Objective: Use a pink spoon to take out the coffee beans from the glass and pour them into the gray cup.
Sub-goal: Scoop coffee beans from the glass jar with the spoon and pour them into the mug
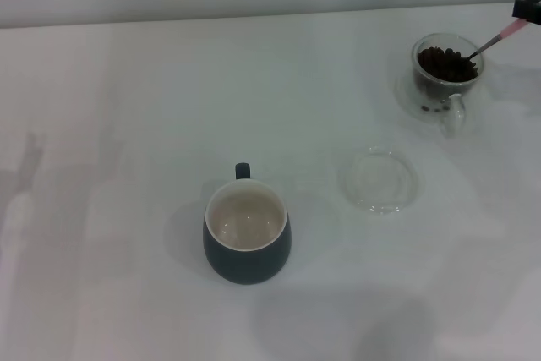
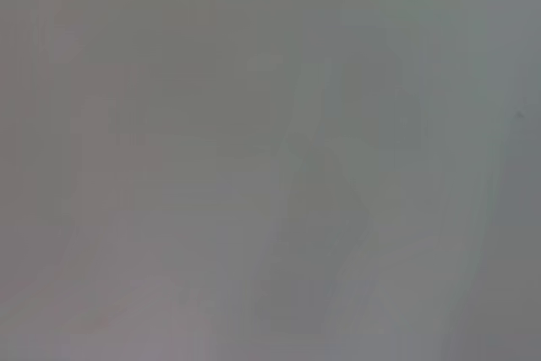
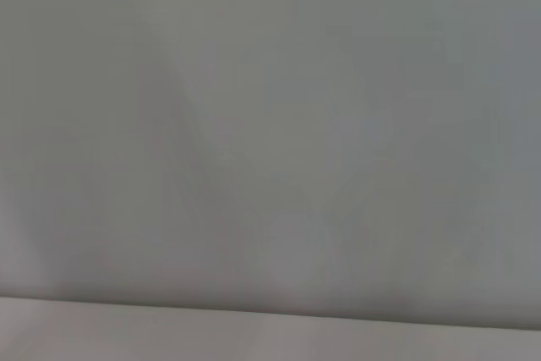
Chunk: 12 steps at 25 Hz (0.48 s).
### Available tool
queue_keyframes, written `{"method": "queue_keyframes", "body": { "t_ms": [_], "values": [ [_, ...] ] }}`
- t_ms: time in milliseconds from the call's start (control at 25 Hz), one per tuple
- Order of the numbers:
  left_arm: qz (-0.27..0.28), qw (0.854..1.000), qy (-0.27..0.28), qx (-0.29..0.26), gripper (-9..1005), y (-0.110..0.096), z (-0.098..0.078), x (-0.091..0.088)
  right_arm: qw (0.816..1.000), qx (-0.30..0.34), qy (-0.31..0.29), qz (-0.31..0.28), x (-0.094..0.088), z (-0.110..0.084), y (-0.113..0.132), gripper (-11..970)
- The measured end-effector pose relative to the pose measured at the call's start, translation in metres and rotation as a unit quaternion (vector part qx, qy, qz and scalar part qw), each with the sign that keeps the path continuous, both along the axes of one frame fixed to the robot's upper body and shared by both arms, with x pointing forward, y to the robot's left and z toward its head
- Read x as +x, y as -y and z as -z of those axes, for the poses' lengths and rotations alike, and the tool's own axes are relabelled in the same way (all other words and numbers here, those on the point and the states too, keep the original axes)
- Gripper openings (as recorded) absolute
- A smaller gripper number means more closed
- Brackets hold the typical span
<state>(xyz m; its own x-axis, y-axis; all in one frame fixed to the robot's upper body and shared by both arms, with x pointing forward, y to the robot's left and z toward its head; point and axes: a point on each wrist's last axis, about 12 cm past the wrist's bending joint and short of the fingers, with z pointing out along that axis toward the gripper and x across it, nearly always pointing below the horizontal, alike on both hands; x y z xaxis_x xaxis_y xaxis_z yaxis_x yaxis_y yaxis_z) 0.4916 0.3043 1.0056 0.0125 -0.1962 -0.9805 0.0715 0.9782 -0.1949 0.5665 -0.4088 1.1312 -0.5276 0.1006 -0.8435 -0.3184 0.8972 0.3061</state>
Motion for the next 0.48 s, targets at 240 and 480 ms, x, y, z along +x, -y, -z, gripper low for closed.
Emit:
{"method": "queue_keyframes", "body": {
  "t_ms": [240, 480],
  "values": [
    [0.000, 1.000, 0.002, 0.001, 898, -0.0003, -0.0006, 0.0002, 0.999, 0.028, -0.018, 0.007, -0.0009, 0.0003, -0.0008, 173],
    [0.001, 1.000, 0.005, 0.002, 898, 0.0000, -0.0019, 0.0021, 0.996, 0.066, -0.054, 0.025, 0.0011, -0.0008, -0.0019, 175]
  ]
}}
